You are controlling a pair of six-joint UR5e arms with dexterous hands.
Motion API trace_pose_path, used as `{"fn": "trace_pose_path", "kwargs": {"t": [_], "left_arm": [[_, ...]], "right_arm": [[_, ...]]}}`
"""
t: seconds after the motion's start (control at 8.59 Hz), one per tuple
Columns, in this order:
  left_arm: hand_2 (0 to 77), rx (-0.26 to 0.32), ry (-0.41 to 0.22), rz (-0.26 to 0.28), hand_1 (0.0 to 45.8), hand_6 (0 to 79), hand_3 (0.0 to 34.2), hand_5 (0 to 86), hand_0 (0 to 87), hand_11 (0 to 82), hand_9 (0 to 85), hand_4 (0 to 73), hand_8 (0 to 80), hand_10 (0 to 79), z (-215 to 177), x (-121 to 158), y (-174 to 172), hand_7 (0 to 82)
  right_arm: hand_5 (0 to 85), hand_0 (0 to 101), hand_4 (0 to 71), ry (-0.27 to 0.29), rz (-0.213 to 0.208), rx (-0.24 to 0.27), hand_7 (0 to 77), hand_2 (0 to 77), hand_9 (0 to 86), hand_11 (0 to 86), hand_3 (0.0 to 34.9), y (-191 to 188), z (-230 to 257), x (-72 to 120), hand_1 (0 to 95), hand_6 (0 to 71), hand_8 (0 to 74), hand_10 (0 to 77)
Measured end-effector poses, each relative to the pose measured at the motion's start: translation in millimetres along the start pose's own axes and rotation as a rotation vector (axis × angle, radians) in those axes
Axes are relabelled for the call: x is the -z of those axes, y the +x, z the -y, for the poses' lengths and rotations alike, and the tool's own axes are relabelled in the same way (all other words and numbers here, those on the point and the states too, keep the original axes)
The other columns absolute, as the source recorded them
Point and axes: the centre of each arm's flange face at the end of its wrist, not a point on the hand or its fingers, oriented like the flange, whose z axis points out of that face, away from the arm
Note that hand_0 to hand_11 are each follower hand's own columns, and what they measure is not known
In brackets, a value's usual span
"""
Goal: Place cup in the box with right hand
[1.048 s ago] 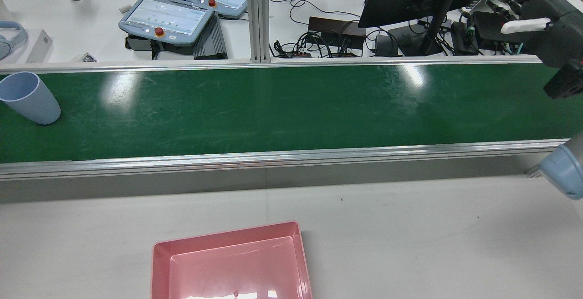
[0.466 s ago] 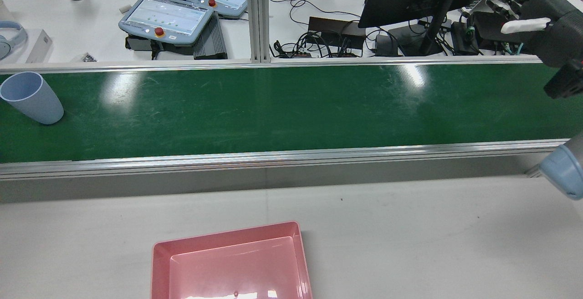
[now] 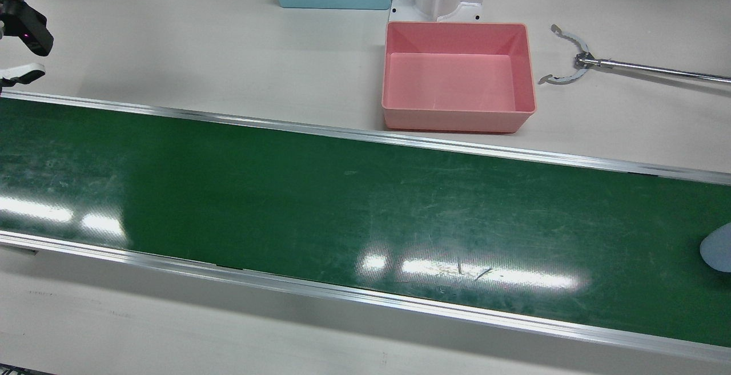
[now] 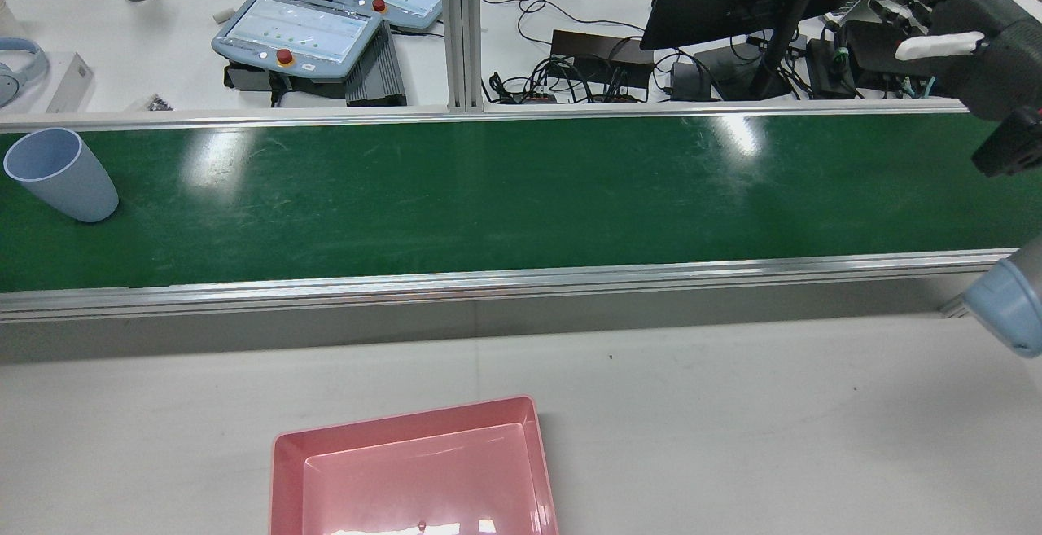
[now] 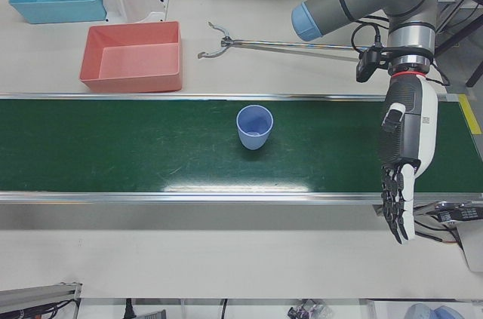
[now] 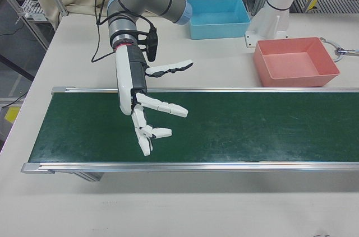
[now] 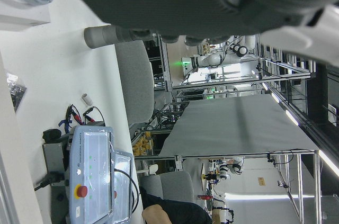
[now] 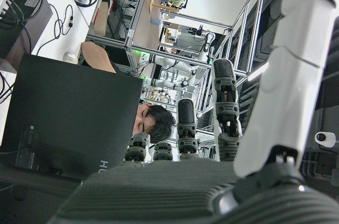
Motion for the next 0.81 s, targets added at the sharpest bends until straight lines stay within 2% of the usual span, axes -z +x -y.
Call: {"fn": "trace_pose_path", "kwargs": {"t": [0.81], "left_arm": [[0.5, -0.001, 0.000, -0.001, 0.5, 0.0, 0.0, 0.0, 0.0, 0.0, 0.5, 0.0, 0.0, 0.0, 0.1, 0.1, 0.4, 0.0]], "right_arm": [[4.9, 56, 34.9, 0.000, -0.001, 0.000, 42.5, 0.5, 8.7, 10.9, 0.0, 0.6, 0.1, -0.2, 12.5, 9.3, 1.6, 6.5]]}}
